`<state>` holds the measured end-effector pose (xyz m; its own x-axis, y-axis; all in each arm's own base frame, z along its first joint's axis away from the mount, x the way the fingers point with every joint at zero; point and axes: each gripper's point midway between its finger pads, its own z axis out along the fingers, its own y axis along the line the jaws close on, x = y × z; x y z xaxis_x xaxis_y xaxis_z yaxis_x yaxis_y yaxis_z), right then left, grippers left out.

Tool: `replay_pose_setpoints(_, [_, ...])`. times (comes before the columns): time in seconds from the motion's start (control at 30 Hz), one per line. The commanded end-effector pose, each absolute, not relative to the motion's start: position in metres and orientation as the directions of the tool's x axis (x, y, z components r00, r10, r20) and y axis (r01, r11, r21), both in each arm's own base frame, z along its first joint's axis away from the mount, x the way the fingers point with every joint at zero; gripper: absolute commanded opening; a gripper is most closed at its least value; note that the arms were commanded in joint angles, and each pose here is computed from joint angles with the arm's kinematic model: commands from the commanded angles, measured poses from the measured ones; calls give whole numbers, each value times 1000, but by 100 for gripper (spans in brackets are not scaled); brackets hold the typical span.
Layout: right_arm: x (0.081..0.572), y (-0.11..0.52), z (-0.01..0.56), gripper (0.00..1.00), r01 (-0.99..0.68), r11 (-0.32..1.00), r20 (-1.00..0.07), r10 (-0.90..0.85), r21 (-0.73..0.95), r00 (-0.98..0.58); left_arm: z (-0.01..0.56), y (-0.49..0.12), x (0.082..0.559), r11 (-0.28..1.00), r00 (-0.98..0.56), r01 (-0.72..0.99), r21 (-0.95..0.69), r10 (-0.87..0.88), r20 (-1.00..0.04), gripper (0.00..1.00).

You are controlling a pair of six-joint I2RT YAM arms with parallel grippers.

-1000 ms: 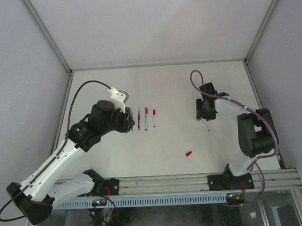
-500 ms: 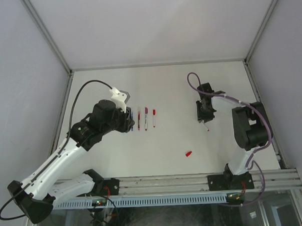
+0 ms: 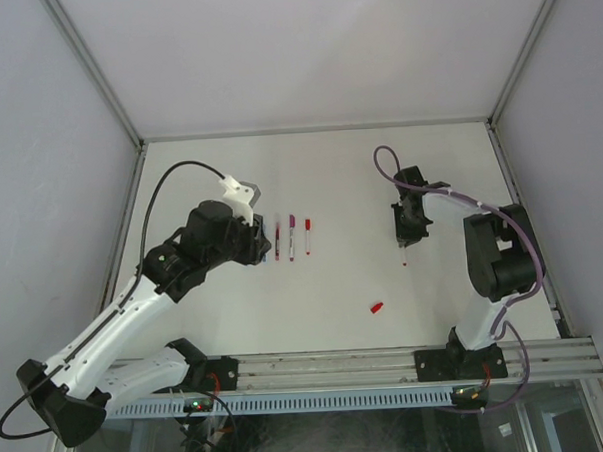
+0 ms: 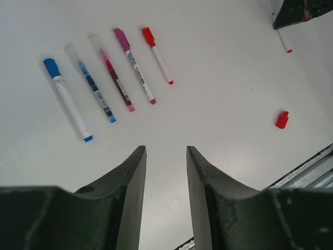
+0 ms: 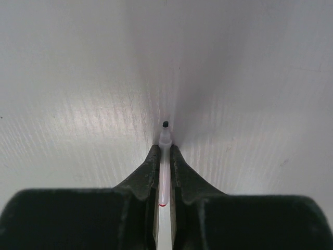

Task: Insert the pens into the pen caps
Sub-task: Pick up the pen from the center of the board.

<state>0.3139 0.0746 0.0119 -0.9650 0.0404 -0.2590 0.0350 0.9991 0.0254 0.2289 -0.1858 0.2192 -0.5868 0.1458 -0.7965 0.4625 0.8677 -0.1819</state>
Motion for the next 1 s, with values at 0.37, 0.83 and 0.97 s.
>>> replay_pose_setpoints(0.37, [313,97,90,0,-5,988,-548,80,152,-833,231,-223,239,787,-577,449,-424,-107,-810,45])
replay_pose_setpoints(0.83, [280,217,192,0,-214,833,-726,283,510,-627,231,-248,233,671,-600,478,-567,-222,-769,54])
replay_pose_setpoints(0.97, [266,237,212,0,-269,730,-706,390,629,-592,235,-263,225,617,-596,518,-592,-236,-767,55])
